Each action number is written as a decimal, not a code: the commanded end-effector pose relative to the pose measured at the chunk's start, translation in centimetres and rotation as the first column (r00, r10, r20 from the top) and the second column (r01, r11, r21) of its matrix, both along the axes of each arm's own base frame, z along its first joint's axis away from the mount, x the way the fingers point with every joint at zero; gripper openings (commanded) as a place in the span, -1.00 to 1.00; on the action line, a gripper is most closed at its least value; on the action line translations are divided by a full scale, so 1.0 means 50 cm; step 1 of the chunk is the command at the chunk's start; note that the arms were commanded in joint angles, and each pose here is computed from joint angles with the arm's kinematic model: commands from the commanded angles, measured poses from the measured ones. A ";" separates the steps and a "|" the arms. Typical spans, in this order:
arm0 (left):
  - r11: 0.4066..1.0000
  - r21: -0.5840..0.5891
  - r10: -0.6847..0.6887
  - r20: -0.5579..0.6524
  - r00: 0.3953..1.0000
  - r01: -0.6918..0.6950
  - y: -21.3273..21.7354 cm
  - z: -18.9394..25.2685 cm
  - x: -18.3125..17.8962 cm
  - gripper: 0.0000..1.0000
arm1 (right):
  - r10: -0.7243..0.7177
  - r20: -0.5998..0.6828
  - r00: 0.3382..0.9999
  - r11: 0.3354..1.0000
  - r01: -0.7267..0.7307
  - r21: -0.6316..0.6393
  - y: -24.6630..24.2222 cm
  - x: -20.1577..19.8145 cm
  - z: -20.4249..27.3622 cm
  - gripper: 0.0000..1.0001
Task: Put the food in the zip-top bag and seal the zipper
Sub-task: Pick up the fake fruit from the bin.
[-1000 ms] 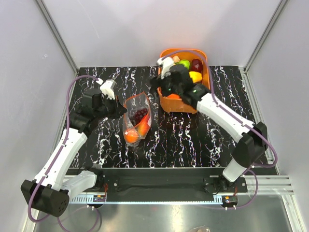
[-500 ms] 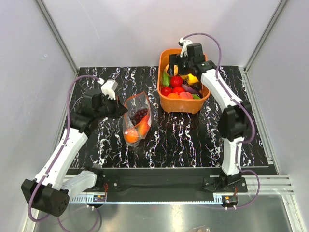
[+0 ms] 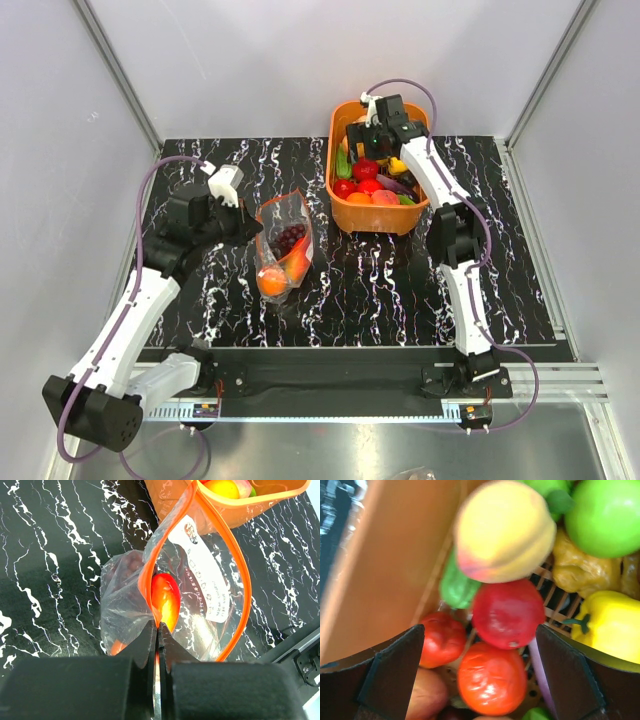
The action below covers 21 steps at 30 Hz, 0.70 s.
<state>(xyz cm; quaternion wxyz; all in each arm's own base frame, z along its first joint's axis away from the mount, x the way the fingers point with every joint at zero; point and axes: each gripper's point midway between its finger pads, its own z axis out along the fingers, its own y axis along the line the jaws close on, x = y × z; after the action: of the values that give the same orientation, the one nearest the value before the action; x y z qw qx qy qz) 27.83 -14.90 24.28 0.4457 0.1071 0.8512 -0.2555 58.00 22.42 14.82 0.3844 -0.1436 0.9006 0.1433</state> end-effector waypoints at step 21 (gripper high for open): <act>1.000 -0.001 -0.002 0.079 0.997 0.002 0.000 0.029 0.024 -1.00 | 0.059 -0.084 0.995 0.998 -0.058 0.017 -0.028 0.004 -0.066 -0.07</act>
<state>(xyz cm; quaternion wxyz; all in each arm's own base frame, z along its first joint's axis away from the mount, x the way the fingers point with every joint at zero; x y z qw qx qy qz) 28.04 -14.93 23.93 0.4424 0.1110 0.8533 -0.2526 58.22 20.04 9.58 0.3293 -0.1474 0.9210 0.1471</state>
